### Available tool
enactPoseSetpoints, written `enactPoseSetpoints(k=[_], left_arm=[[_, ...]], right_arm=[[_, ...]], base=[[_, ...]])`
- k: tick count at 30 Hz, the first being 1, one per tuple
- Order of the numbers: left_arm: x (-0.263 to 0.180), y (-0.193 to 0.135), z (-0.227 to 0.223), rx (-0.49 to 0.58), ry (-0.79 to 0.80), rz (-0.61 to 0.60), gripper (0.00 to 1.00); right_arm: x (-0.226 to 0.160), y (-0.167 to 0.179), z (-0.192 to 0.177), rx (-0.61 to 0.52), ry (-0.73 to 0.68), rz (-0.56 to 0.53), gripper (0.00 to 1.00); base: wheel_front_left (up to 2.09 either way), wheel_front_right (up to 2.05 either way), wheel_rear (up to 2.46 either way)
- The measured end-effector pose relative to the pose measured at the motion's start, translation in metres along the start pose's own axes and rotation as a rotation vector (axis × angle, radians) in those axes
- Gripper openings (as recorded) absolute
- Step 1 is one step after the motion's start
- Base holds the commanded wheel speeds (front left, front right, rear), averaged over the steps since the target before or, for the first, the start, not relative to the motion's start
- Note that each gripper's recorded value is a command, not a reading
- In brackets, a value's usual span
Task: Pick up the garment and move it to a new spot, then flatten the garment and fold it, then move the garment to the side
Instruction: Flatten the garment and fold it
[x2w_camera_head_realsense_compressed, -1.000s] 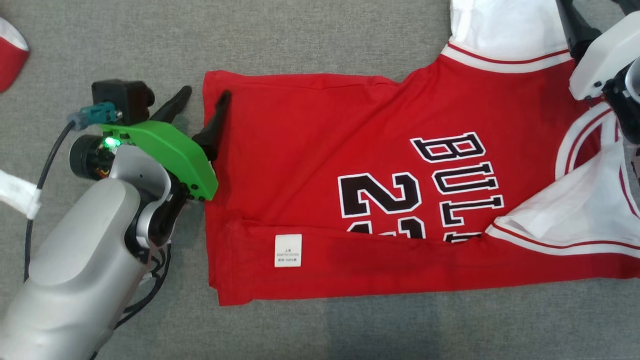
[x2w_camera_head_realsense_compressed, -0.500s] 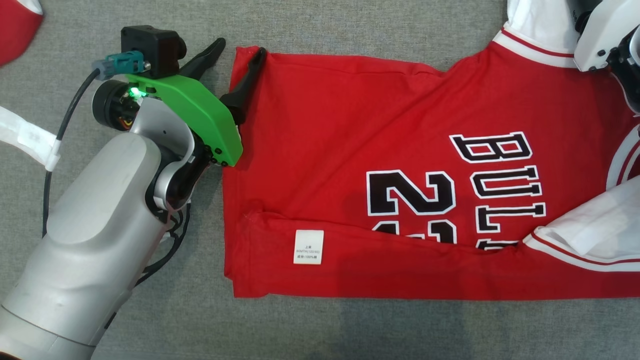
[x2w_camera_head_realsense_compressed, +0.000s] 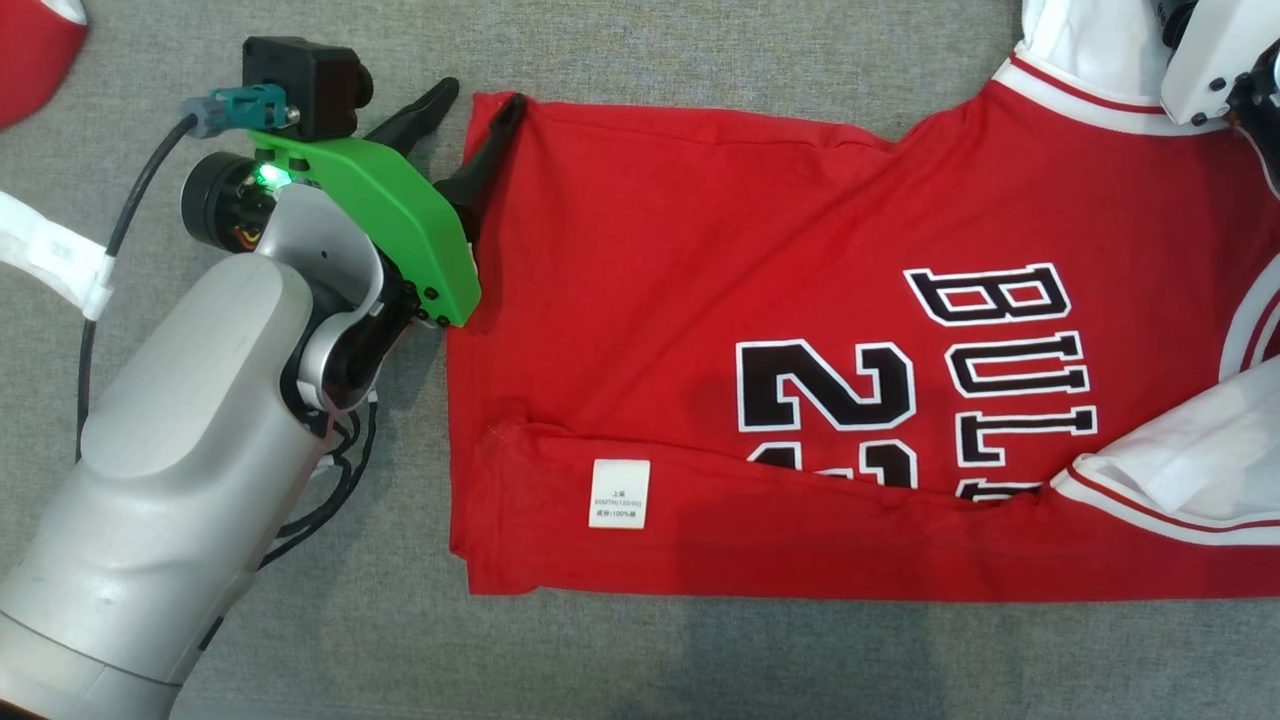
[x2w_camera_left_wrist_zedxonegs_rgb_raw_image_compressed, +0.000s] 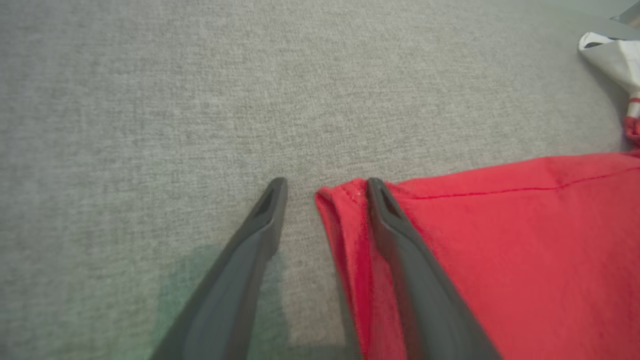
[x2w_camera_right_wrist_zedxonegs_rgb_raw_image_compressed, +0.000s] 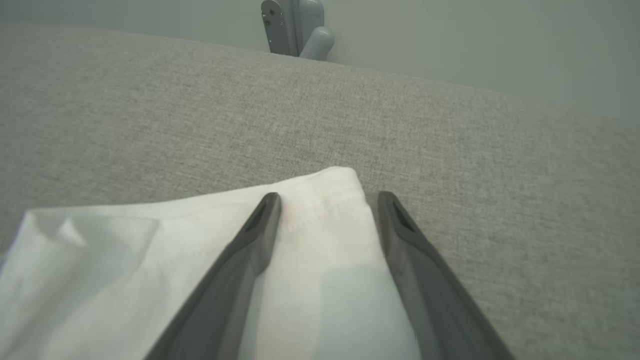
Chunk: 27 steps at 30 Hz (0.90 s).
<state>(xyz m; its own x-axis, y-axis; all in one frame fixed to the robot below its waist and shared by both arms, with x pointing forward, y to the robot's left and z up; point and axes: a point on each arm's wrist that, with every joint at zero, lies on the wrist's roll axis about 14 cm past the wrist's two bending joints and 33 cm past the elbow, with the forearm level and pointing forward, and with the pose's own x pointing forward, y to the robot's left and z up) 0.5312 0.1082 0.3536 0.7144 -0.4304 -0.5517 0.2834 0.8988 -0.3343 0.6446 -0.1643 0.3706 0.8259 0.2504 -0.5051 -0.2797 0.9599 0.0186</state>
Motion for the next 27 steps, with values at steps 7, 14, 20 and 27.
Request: enactPoseSetpoints(k=[7, 14, 20, 27], left_arm=[[-0.001, -0.009, -0.007, 0.003, 0.051, -0.038, 0.0], [-0.005, -0.015, -0.01, 0.003, 0.057, -0.057, 0.0], [-0.011, -0.011, -0.007, 0.004, 0.03, -0.029, 0.0], [-0.023, -0.009, 0.001, 0.006, 0.0, -0.006, 0.0]], right_arm=[[0.001, -0.001, -0.003, 0.003, 0.014, -0.003, 0.42], [0.0, 0.005, -0.001, 0.031, -0.004, 0.02, 0.0], [-0.007, 0.002, 0.007, 0.037, -0.043, 0.012, 0.0], [-0.025, -0.009, 0.025, 0.037, -0.109, -0.012, 0.0]], base=[[0.0, 0.0, 0.0], [0.0, 0.0, 0.0], [0.0, 0.0, 0.0], [0.0, 0.0, 0.0]])
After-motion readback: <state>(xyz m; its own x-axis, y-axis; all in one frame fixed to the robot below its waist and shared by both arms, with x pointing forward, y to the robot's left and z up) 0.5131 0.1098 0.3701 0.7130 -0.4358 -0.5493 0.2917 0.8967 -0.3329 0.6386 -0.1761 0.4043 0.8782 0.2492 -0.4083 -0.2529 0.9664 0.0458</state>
